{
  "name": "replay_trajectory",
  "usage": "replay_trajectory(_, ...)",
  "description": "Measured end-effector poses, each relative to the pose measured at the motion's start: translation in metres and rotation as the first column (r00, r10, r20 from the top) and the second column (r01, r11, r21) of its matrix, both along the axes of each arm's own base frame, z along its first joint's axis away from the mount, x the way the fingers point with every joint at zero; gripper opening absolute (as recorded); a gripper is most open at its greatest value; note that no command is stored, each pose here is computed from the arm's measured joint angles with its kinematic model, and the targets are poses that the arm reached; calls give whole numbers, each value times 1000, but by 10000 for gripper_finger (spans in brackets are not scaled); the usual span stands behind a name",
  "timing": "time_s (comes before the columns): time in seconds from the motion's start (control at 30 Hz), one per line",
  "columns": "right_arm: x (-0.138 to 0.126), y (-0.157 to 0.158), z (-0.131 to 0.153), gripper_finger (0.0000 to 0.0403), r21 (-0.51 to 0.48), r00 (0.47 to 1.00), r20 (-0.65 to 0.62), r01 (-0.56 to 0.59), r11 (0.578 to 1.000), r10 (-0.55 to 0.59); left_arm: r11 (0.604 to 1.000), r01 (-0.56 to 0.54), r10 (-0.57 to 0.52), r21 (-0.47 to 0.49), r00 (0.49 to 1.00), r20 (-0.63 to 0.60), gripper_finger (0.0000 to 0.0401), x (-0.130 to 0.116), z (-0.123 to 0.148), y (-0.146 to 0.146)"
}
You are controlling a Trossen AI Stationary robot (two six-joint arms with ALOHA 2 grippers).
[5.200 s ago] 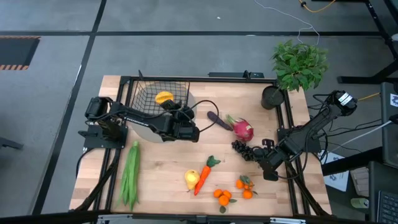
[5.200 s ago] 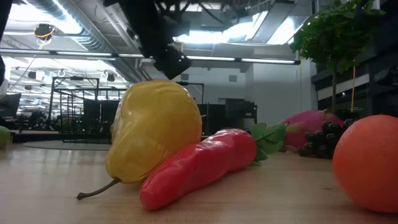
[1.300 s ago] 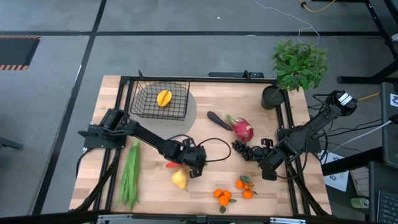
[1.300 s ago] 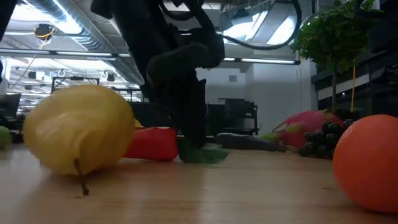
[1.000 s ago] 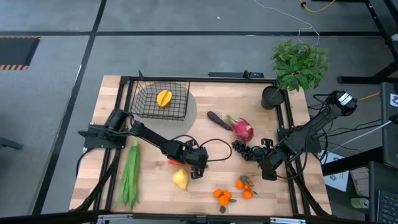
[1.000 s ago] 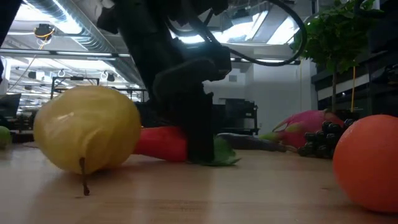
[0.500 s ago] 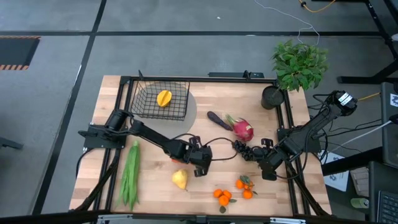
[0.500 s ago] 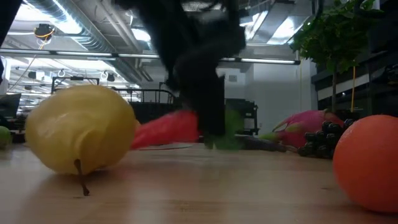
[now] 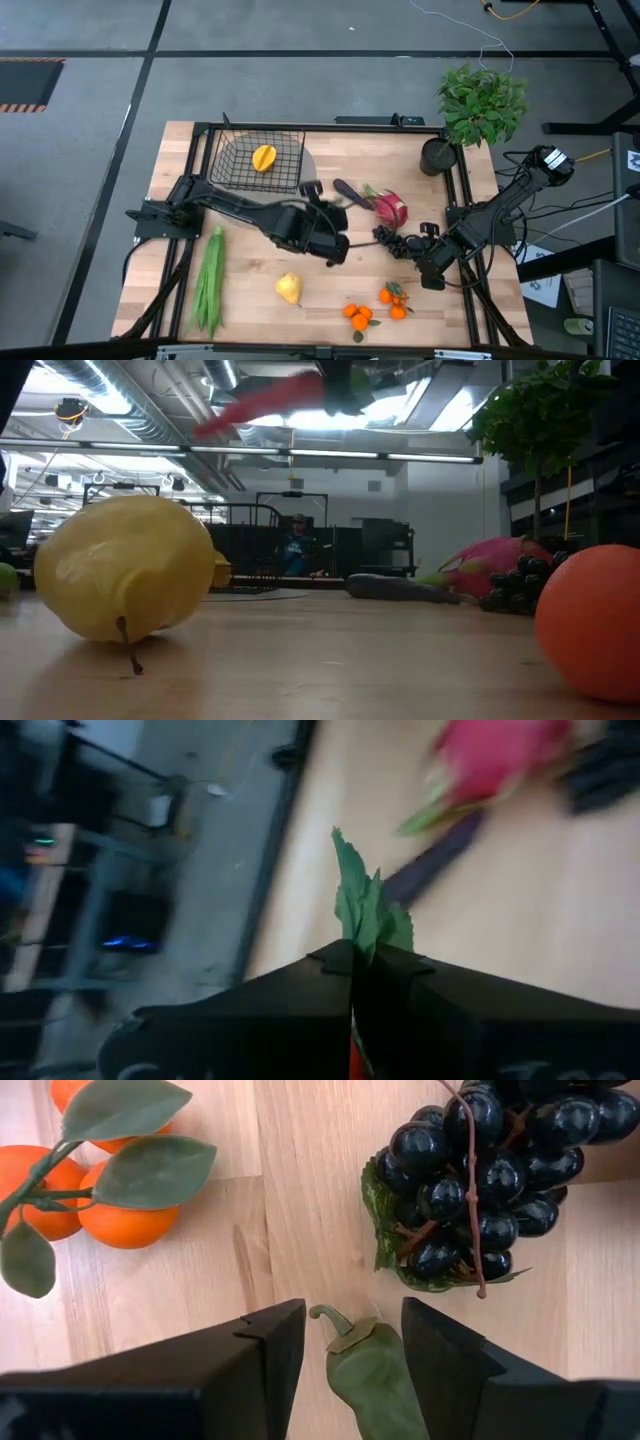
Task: Build produce basket
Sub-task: Put the orange carrot into the black wire basket
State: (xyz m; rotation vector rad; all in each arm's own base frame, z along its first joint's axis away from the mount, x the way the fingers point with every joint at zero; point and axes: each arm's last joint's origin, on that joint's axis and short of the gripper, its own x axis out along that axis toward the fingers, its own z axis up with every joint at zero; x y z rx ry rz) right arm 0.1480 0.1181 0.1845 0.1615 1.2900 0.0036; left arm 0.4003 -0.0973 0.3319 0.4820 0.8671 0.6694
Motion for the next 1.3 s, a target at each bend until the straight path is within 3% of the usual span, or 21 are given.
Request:
replay_trajectory(0.23, 0, 0, 0, 156, 1, 1000, 0, 4, 1000, -4, 986, -158, 166, 51, 965, -204, 0, -23, 27, 59)
replay_trajectory(0.4, 0, 0, 0, 156, 2, 1000, 1, 4, 1000, -4, 960, -253, 206, -124, 931, -302, 0, -33, 34, 133)
replay_trajectory(0.57, 0, 0, 0, 156, 2, 1000, 2, 3, 1000, -3, 874, -409, 317, -263, 889, -332, 0, -63, 35, 198)
replay_trajectory(0.67, 0, 0, 0, 156, 3, 1000, 3, 2, 1000, -2, 796, -502, 383, -338, 850, -362, 0, -82, 26, 225)
replay_trajectory(0.77, 0, 0, 0, 156, 2, 1000, 3, 0, 1000, 0, 757, -556, 436, -342, 821, -369, 2, -85, 11, 240)
replay_trajectory(1.07, 1, 1, 0, 156, 6, 1000, 7, 0, 1000, 0, 797, -544, 327, -263, 754, -570, 74, -88, -44, 240)
replay_trajectory(1.3, 1, 1, 0, 156, 6, 1000, 7, 0, 1000, 0, 830, -527, 345, -182, 743, -574, 134, -85, -52, 235)
